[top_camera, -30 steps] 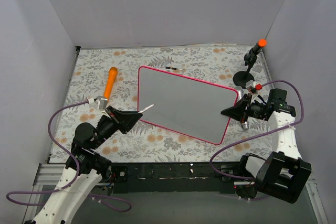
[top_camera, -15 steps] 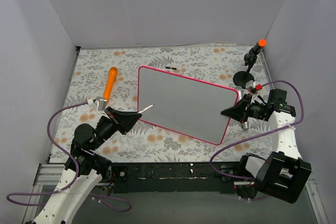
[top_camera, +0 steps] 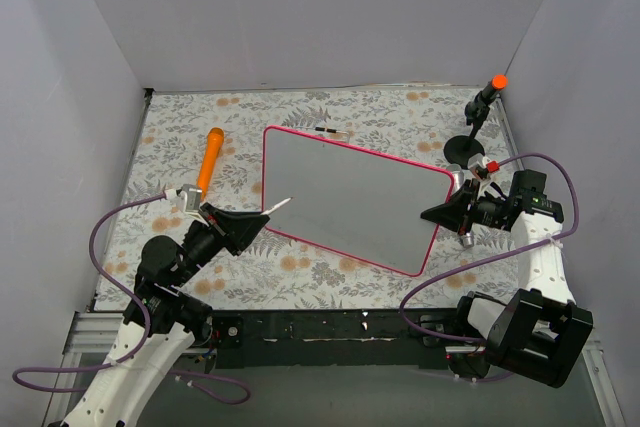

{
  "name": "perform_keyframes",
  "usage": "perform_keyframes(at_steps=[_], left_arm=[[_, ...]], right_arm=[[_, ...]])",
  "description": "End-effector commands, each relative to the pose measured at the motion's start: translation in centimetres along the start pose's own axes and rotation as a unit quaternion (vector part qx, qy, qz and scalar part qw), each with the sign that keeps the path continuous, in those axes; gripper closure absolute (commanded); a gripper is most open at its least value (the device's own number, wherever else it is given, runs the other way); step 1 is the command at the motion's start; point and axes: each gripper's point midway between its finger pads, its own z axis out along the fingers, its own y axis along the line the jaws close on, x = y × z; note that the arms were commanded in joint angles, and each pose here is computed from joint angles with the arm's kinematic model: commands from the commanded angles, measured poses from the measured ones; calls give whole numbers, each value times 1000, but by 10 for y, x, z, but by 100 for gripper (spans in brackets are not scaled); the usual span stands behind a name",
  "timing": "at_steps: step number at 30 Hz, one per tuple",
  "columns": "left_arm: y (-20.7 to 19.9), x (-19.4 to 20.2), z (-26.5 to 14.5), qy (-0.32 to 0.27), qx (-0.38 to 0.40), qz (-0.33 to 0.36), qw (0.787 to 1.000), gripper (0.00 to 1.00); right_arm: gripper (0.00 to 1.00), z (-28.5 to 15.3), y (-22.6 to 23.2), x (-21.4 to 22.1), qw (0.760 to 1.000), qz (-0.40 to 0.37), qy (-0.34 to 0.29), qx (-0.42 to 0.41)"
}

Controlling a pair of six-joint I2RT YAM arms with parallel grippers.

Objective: Write a sentence on the whiteboard

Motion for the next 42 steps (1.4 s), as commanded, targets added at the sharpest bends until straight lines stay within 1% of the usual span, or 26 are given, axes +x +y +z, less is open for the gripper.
perform_keyframes(at_steps=[1,9,15,24,29,42], left_arm=[[5,-2,1,-6,-12,-1,1000,100],[10,-2,1,-11,-23,-6,1000,100],[8,-5,2,-17,-15,1,1000,100],[7,-19,9,-35,-22,10,999,100],[9,-19,14,-33,-26,10,999,100],[8,-29,14,-51,-27,28,998,100]], right_arm=[[99,-5,-17,5,996,-68,33,36],[99,-5,-17,5,996,-69,33,36],[99,-5,-17,4,996,-69,33,36],[99,-5,-17,5,996,-69,33,35],[99,-5,-16,4,996,-72,32,34],[99,-5,-16,4,996,-71,32,33]])
